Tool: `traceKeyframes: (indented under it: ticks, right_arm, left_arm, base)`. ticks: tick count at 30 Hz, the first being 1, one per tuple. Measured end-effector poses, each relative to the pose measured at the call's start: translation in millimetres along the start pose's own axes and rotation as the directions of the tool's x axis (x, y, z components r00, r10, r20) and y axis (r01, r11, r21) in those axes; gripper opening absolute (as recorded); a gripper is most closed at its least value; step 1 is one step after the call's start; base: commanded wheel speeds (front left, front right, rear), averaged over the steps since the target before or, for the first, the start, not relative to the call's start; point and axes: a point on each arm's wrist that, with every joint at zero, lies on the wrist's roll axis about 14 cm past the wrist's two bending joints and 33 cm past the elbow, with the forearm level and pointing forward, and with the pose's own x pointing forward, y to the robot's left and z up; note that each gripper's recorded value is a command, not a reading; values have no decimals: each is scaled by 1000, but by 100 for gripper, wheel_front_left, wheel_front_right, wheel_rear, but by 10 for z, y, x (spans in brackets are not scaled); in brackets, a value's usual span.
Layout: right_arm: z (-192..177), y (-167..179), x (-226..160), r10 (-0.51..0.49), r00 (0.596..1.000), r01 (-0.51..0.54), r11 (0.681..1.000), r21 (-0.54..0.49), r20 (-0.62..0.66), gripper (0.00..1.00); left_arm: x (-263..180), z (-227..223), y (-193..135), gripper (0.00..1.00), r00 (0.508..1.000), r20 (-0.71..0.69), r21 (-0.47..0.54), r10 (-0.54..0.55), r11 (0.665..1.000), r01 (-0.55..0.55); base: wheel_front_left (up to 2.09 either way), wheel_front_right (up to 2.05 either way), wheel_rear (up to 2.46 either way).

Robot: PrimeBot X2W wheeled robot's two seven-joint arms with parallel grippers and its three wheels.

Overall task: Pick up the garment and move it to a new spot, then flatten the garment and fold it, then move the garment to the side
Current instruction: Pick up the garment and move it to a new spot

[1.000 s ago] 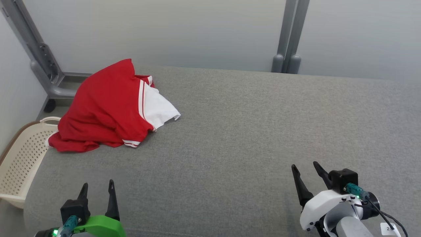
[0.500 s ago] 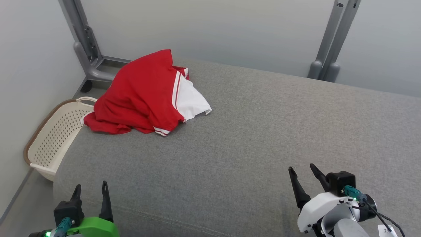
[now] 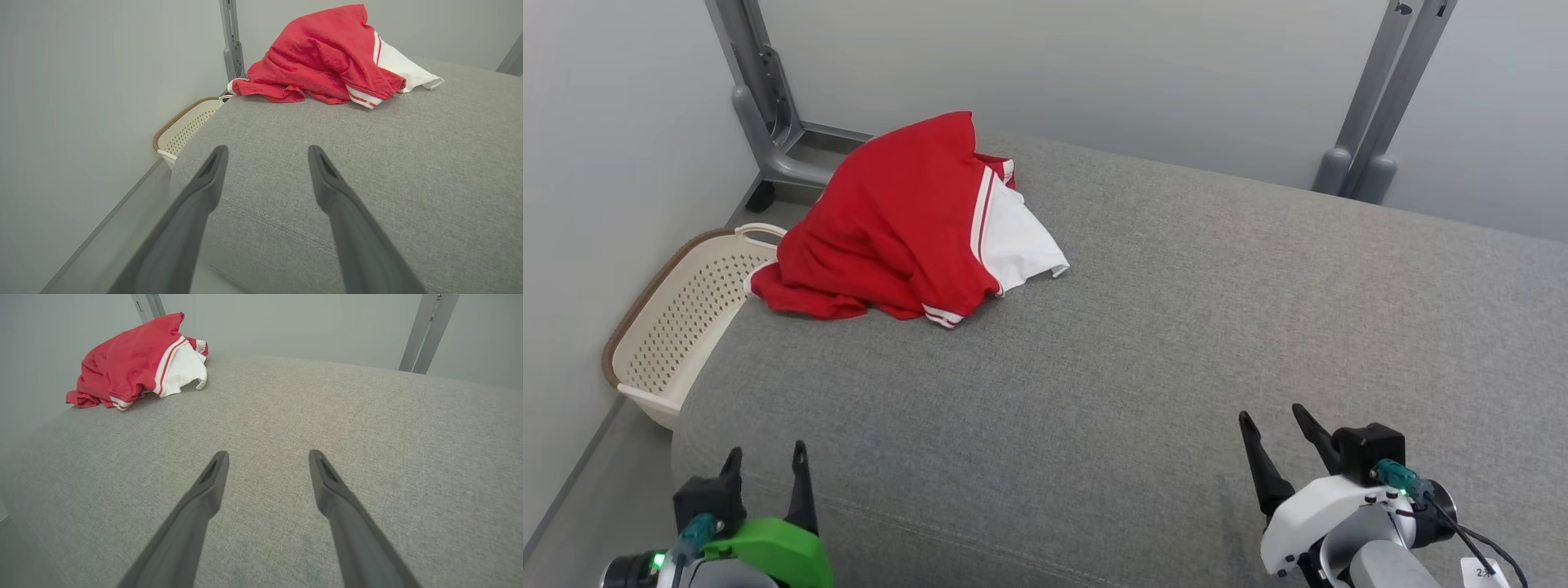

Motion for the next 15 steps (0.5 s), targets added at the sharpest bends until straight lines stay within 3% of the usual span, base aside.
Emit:
traceKeyframes:
  ticks: [6,15]
  right_arm:
    - [-26,-50,31,-8,1000,8,1000,-8,-9,100]
    - [-2,-166,210,-13,1000,11,999,-45,-25,100]
  left_arm:
    - [306,17,-107,100,988,-143,23,-52,998,55]
    - [1068,451,-361,100,963,-256,8,-79,996,84]
  base:
    - [0,0,0]
    - [0,0,0]
